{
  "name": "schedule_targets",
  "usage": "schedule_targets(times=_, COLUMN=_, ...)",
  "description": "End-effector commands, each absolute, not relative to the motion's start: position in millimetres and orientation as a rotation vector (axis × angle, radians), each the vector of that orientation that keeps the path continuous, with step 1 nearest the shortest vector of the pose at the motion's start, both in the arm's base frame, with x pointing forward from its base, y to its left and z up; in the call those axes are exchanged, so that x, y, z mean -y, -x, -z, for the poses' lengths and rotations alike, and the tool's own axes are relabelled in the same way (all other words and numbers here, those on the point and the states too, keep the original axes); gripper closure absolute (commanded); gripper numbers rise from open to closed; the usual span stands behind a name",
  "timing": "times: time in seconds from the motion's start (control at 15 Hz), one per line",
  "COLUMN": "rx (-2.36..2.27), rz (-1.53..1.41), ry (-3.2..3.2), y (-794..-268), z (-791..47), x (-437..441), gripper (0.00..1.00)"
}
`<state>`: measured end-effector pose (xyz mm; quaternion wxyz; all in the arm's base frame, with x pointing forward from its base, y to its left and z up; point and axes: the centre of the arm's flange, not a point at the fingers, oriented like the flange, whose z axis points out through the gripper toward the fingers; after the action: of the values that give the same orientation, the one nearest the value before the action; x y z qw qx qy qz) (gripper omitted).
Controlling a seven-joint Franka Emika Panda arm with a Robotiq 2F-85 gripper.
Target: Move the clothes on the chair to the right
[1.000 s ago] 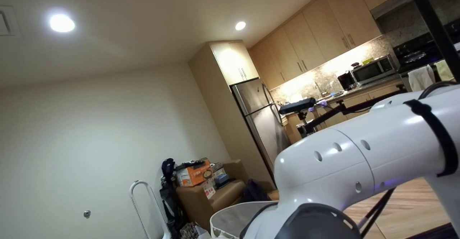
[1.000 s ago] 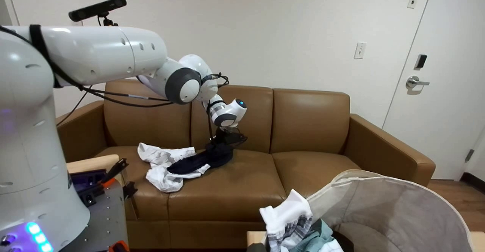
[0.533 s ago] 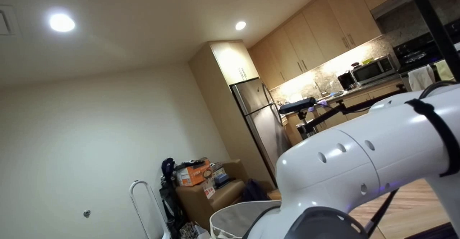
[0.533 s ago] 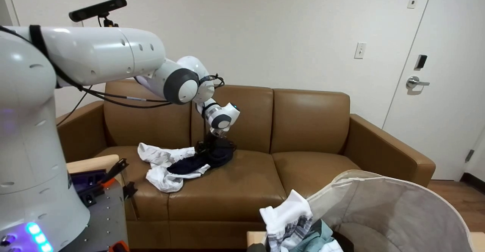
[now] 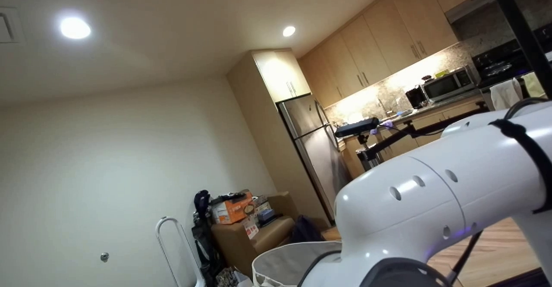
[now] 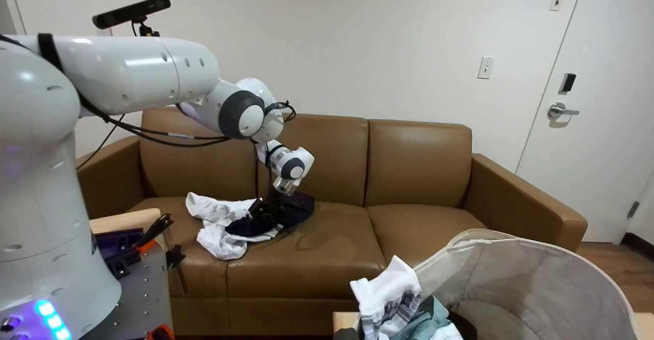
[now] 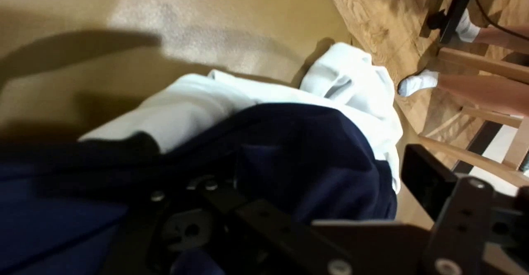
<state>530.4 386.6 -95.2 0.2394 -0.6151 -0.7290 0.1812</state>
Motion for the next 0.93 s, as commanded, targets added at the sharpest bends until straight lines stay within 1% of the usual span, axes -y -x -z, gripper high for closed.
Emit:
schedule_targets(times=0.0, rx=2.112, rz=-0.478, ry=1.683, y=-552.2, z=152.9, x=-404.3, gripper=0.00)
schedule_targets(times=0.13, rx=2.177, rz=-0.387, ry=1.741, y=-552.5, z=159.7, x=-407.6, gripper=0.00)
schedule_targets(times=0.2, rx=2.204, rz=-0.329, ry=1.764, y=-552.7, z=161.8, x=-411.8, gripper=0.16)
schedule_targets(times=0.27, rx=2.215, rz=-0.272, ry=1.781, y=-553.6, z=163.5, x=-414.4, gripper=0.26)
schedule_targets(times=0.6, rx=2.227, rz=-0.084, ry=1.868, y=-559.3, z=154.2, x=-413.0, gripper=0.61)
schedule_targets(times=0.87, rx=2.192, rz=-0.002, ry=1.904, y=-564.2, z=140.3, x=-408.8, gripper=0.85)
